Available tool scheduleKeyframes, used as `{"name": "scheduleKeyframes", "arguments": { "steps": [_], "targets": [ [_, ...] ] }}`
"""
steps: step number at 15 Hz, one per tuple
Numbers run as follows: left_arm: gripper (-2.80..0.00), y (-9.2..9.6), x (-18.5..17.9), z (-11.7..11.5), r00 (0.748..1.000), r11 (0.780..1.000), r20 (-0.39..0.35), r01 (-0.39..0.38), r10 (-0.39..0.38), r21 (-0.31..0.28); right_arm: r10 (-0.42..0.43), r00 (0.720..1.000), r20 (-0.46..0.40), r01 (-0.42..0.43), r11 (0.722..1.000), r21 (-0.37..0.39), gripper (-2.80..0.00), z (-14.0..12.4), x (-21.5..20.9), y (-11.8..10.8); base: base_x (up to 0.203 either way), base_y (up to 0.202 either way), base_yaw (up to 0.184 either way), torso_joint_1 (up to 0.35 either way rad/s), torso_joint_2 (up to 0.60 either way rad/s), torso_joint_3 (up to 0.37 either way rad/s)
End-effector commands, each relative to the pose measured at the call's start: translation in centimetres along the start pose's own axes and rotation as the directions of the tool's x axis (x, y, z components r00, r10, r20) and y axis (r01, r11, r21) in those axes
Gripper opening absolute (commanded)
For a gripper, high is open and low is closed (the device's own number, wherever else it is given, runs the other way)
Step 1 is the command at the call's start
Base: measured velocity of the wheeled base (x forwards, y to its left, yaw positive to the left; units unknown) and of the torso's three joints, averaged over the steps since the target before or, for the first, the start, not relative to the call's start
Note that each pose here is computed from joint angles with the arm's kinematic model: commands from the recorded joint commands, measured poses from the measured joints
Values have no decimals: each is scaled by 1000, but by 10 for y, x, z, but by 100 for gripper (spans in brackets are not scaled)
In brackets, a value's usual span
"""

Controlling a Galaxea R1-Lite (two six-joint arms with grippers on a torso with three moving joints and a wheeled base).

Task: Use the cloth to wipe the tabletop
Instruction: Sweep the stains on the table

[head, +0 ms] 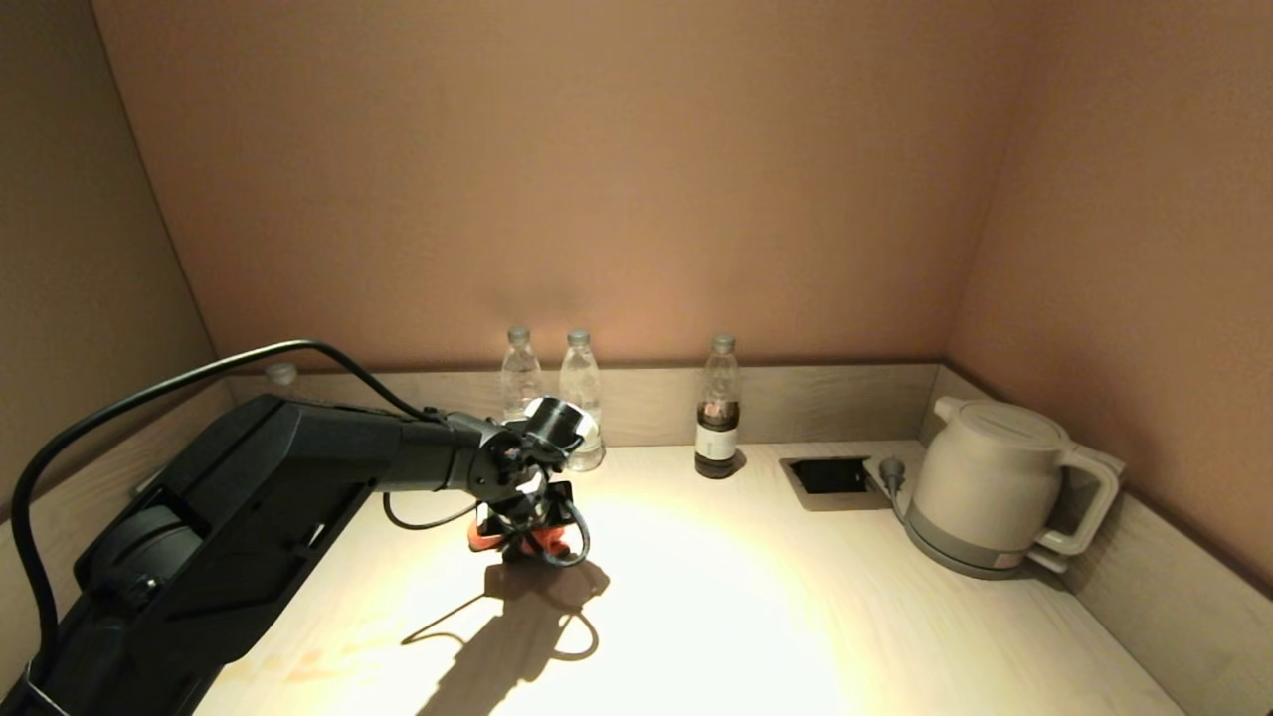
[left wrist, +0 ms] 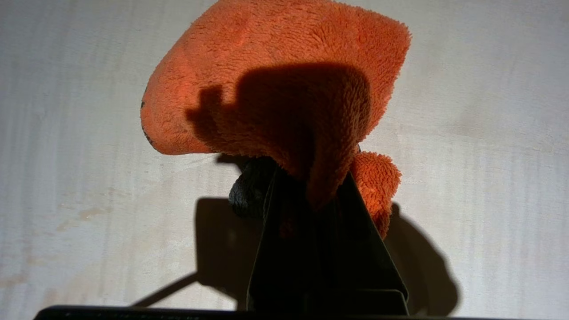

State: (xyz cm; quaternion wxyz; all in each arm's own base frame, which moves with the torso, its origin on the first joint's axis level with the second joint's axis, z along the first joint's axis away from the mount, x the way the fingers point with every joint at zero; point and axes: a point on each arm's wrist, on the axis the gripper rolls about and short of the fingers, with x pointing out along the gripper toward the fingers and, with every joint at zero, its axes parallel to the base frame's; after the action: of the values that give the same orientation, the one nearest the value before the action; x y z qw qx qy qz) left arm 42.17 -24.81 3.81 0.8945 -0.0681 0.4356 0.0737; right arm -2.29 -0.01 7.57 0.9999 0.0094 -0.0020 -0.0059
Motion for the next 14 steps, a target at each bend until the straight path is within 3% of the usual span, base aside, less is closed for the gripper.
{"name": "scheduleKeyframes", "arguments": {
  "steps": [1, 9, 14],
  "targets": [
    [-280, 0, 3, -3, 1000, 1000, -6, -9, 9, 1, 0, 1000, -1, 0, 1000, 1, -280, 0, 0, 0, 0, 0, 0, 0, 0, 0],
    [-280, 2, -1, -3, 1000, 1000, -16, -23, 23, 5, 0, 1000, -1, 0, 1000, 1, -280, 0, 0, 0, 0, 0, 0, 0, 0, 0],
    [-280, 10, 0, -9, 995, 996, -44, -93, 94, 10, 0, 1000, -1, 0, 1000, 1, -280, 0, 0, 0, 0, 0, 0, 0, 0, 0]
  ]
}}
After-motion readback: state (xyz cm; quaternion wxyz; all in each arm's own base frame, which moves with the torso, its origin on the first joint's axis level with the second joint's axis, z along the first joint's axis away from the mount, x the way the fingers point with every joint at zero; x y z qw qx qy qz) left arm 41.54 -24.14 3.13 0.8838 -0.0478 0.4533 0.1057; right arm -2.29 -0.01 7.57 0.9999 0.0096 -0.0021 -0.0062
